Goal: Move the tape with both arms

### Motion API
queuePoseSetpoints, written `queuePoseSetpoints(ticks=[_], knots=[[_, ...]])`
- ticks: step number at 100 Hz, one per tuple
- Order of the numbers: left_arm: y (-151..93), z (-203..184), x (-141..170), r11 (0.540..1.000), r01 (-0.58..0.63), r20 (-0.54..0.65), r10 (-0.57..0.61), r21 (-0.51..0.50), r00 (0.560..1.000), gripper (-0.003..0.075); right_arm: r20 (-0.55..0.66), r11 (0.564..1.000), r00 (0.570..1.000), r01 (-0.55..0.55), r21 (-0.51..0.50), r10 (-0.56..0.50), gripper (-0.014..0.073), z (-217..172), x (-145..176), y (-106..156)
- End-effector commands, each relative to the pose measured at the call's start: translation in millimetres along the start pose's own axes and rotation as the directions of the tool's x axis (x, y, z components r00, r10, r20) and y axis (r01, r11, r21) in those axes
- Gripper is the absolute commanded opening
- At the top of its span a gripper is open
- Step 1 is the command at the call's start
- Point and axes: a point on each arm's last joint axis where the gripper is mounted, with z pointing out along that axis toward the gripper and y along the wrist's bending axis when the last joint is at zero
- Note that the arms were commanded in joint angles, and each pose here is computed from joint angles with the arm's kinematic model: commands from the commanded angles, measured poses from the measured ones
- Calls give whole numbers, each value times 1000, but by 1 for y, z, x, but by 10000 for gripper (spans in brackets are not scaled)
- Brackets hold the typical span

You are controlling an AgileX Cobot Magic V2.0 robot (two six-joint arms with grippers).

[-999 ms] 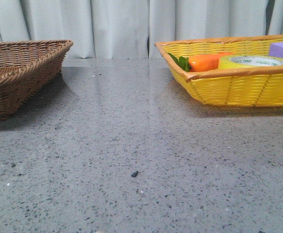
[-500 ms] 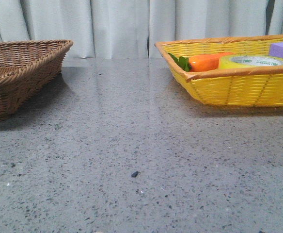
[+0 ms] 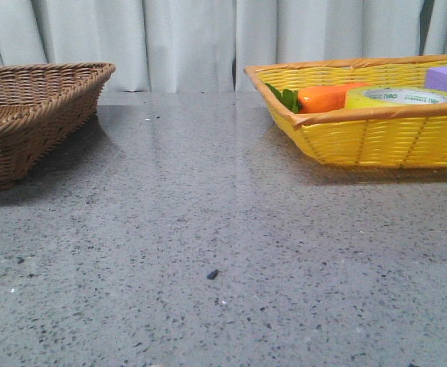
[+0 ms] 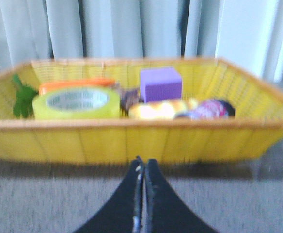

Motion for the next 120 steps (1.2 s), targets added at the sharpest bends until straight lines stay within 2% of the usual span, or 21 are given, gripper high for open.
queuePoseSetpoints(ticks=[1,20,38,54,69,77,84,101,120], knots=[[0,-2,-7,1000,6,110,-7,3,994,-21,175,1000,985,5,29,-10,-66,-2,-10,-2],[-1,-3,-11,1000,6,161,-7,6,987,-21,202,999,979,5,32,-11,-66,-3,-12,-2],[-1,-4,-16,1000,18,211,-20,11,977,-21,62,1000,998,-1,14,0,-66,-1,0,-1],[-1,-6,-26,996,88,234,-93,30,968,-21,16,998,998,-60,8,60,-66,1,-4,-1],[1,-9,-52,995,90,257,-95,31,962,-21,-79,998,995,-60,-4,60,-66,8,-24,0],[1,-10,-71,995,90,271,-95,32,958,-21,-183,998,981,-62,-18,57,-66,15,-38,0],[2,-9,-86,995,90,273,-95,32,957,-21,-224,996,971,-90,-27,82,-66,20,-56,1],[3,-1,-113,995,90,269,-95,32,958,-21,-162,995,983,-98,-29,92,-66,32,-84,0],[3,9,-134,995,95,257,-100,33,961,-21,-214,995,973,-97,-38,87,-66,47,-106,0]])
